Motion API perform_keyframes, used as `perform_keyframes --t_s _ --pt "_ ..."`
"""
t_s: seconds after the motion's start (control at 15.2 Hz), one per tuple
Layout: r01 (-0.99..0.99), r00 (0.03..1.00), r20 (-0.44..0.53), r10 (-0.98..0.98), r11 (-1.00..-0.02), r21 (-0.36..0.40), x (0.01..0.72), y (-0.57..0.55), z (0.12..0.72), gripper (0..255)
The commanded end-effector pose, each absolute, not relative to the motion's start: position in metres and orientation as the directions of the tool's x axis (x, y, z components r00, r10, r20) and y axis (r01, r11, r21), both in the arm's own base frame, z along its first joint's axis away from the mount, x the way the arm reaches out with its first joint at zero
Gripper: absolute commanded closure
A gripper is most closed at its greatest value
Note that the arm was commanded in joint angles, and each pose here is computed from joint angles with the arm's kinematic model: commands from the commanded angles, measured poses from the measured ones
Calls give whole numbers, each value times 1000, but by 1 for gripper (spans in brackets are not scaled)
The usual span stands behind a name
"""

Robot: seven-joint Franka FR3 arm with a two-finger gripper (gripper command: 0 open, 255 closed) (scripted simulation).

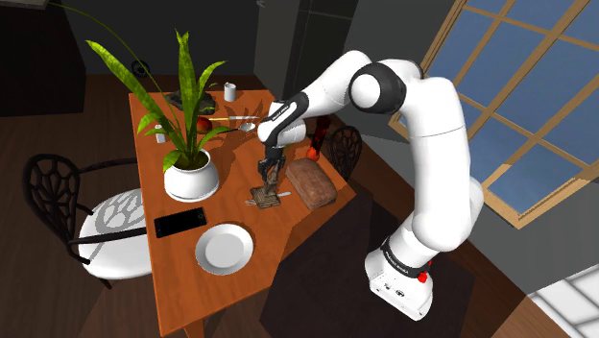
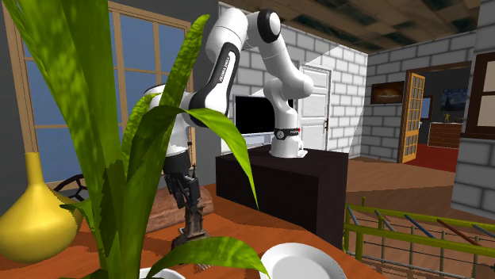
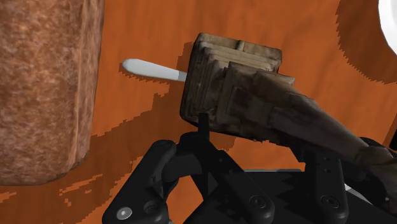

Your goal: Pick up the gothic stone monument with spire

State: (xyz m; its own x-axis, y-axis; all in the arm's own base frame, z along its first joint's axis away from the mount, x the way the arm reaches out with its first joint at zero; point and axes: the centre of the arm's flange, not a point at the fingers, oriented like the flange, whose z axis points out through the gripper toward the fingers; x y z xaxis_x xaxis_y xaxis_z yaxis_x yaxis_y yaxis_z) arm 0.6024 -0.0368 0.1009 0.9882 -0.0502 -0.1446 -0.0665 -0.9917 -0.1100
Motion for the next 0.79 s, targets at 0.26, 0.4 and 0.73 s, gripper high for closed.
perform_keyframes --t_s 0.26,0.4,0.73 --pt "-67 988 -144 -50 -992 -110 602 -37 130 255" --pt "-67 988 -144 -50 -992 -110 602 -37 141 255" --pt "-67 988 -144 -50 -992 -110 602 -37 167 255"
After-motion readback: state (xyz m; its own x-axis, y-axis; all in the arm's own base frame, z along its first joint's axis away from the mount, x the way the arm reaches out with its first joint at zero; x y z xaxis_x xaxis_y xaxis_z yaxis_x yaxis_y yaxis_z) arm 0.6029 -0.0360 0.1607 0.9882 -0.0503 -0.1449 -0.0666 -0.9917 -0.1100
